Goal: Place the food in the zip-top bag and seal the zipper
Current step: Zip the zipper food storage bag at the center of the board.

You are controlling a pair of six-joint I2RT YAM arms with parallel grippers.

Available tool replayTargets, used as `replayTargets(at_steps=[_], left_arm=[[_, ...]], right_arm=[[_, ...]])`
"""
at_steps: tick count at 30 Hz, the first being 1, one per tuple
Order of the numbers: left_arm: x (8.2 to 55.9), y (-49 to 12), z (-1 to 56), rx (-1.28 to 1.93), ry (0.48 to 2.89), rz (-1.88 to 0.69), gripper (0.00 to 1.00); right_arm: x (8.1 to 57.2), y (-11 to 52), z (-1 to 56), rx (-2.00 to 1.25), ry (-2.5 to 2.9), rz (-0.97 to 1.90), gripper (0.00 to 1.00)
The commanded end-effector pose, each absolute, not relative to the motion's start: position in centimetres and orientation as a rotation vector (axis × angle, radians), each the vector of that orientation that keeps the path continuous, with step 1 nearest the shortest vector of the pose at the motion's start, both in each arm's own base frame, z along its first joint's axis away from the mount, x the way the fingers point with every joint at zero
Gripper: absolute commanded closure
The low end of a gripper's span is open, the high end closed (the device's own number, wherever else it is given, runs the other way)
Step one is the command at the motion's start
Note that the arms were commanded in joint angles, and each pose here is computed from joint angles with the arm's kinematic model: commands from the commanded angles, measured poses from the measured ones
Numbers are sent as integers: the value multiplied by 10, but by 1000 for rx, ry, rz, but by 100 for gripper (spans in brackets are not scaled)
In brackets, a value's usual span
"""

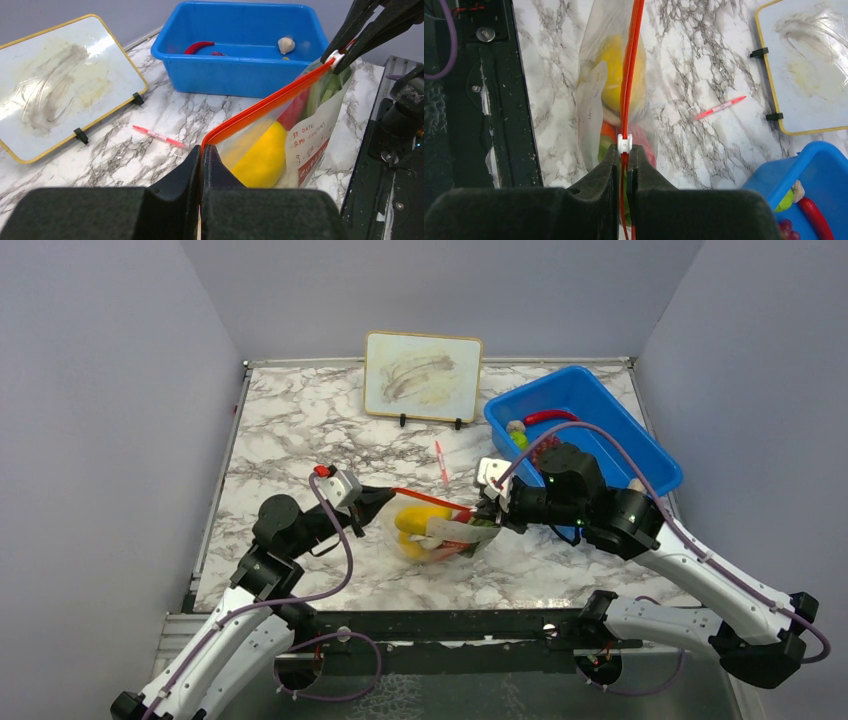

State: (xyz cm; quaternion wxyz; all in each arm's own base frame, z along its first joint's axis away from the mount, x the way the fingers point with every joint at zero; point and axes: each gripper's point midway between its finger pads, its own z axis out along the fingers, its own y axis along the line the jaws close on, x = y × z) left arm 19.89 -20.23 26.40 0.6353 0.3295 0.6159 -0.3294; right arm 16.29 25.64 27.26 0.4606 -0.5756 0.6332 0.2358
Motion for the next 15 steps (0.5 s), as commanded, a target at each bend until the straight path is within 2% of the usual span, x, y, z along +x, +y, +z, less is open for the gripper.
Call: replayTargets(at_steps=[1,15], left_arm=[[216,-182,278,662,1403,-610,100],[221,-171,274,628,1434,-548,100]], right_arm=[[162,239,285,-1375,1567,527,99],[161,224,296,-1319,1573,490,99]])
